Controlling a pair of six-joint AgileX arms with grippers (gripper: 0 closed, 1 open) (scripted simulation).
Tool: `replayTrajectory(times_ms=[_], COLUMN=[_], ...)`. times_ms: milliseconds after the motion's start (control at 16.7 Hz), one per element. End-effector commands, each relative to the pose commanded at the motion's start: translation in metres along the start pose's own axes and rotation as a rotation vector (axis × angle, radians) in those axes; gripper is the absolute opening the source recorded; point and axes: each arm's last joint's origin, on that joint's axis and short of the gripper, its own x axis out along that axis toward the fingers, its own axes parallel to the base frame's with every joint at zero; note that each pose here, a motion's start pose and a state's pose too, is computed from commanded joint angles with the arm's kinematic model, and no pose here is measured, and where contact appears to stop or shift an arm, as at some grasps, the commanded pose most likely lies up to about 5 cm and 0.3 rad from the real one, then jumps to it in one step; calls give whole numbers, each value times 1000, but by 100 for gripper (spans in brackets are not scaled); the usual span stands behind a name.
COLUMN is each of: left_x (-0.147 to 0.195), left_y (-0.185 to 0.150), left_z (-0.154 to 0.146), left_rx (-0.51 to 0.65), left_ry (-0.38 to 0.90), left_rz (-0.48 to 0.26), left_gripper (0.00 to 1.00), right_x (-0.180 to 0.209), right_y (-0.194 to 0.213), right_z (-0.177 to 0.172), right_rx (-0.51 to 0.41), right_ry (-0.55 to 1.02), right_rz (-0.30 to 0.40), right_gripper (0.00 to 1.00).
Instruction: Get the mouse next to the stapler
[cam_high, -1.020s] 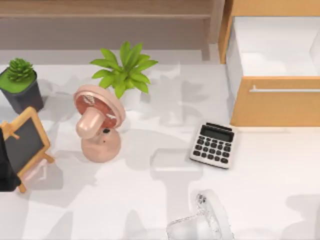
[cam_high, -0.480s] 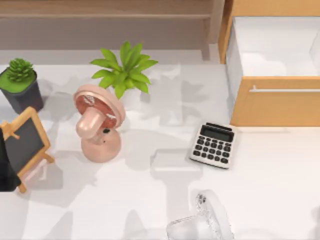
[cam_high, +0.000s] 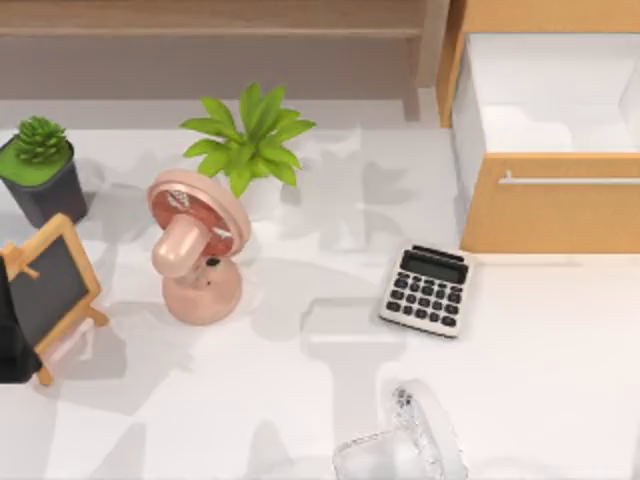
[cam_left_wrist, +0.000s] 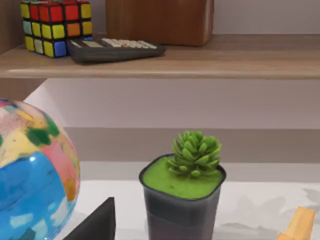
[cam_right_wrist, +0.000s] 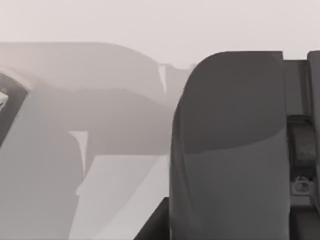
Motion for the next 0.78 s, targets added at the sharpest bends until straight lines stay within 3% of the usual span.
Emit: replayTrajectory(times_ms=[780], left_x=[0], left_y=[0], left_z=[0], left_rx=[0], left_ry=[0], left_rz=[0], left_gripper=[100], right_x=[0], right_y=[0], right_z=[0], right_rx=[0], right_ry=[0], right_rz=[0], right_gripper=[98])
